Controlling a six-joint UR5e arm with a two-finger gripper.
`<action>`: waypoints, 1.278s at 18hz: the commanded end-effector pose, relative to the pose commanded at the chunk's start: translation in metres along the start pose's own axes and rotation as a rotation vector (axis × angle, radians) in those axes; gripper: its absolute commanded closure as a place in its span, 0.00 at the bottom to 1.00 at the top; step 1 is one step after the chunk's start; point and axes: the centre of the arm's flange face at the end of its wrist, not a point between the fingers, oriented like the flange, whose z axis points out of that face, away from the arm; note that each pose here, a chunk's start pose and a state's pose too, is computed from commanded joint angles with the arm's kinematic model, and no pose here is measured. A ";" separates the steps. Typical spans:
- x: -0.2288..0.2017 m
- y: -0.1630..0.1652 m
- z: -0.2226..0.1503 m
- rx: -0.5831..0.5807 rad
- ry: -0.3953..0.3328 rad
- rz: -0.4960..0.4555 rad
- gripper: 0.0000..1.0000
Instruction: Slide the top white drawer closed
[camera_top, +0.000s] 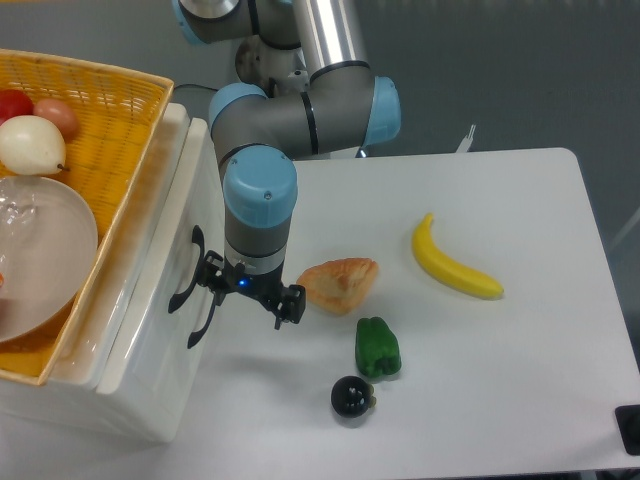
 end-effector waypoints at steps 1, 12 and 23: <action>0.000 0.000 0.000 0.000 0.000 0.000 0.00; -0.002 0.000 -0.001 0.000 -0.002 -0.001 0.00; -0.064 0.011 -0.034 0.043 -0.057 0.086 0.00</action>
